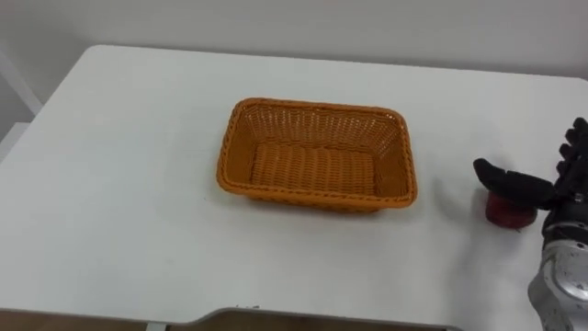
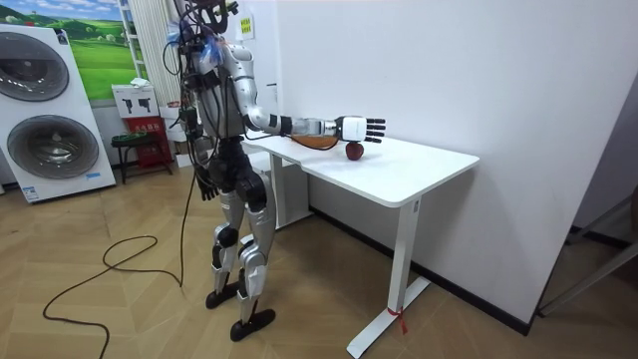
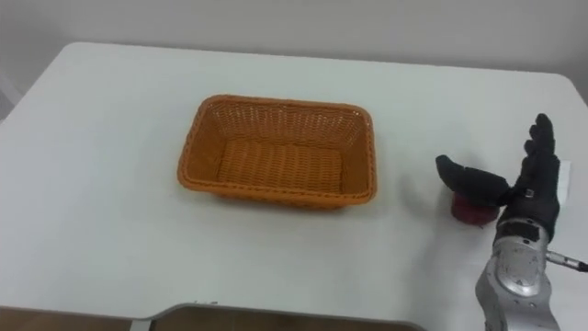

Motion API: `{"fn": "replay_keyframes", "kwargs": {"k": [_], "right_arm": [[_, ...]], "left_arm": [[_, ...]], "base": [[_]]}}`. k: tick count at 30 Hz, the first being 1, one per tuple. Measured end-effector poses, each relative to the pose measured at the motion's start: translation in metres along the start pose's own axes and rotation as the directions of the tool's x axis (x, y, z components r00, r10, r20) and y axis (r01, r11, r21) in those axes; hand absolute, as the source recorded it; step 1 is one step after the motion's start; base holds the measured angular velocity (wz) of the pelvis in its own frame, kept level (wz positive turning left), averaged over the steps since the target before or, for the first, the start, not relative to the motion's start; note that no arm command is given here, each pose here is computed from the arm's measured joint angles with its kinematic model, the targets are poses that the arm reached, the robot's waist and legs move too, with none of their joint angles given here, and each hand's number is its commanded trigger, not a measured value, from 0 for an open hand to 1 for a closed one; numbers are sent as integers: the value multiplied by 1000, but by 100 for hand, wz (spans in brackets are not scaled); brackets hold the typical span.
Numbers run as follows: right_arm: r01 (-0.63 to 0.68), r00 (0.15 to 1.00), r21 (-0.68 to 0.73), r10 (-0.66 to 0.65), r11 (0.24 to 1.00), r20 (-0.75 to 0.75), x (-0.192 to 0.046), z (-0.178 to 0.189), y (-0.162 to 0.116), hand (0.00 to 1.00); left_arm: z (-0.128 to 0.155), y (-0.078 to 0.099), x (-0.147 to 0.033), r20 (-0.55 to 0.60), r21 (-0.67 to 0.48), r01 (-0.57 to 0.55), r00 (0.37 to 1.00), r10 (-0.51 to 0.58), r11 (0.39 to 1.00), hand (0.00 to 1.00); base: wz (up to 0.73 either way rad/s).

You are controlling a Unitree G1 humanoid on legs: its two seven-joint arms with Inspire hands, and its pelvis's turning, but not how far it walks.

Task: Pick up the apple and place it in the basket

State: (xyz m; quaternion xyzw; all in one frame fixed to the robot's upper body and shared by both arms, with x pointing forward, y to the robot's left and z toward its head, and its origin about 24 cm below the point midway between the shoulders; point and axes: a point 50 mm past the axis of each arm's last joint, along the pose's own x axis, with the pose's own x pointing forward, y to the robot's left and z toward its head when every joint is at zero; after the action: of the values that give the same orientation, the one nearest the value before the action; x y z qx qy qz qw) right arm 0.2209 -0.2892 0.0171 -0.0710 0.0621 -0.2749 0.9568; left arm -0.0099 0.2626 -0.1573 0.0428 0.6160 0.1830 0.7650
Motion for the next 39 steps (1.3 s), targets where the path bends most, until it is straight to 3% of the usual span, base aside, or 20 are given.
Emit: {"fn": "replay_keyframes", "kwargs": {"k": [10,26,35,36,37,39], "right_arm": [[-35,999,-2,35,999,-2,0,-1,2,0],[-84,979,-92,65,992,-194,-9,-54,-8,0],[-114,972,-137,82,984,-221,-8,-60,-10,0],[-117,971,-147,82,982,-223,-8,-61,-10,69],[-123,970,-163,84,979,-226,-8,-63,-10,100],[-134,970,-182,91,974,-227,-8,-64,-10,100]], "left_arm": [[1,0,0,2,4,2,1000,-2,1000,0],[-4,-1,0,-16,14,3,1000,-3,1000,0],[-4,-1,1,-26,30,3,1000,-3,1000,0],[-4,-1,1,-27,30,3,1000,-2,1000,0],[-3,-1,1,-26,30,3,1000,-2,1000,0],[-3,-1,1,-26,30,4,1000,-4,1000,0]], "base": [[0],[1],[6],[0],[0],[0]]}}
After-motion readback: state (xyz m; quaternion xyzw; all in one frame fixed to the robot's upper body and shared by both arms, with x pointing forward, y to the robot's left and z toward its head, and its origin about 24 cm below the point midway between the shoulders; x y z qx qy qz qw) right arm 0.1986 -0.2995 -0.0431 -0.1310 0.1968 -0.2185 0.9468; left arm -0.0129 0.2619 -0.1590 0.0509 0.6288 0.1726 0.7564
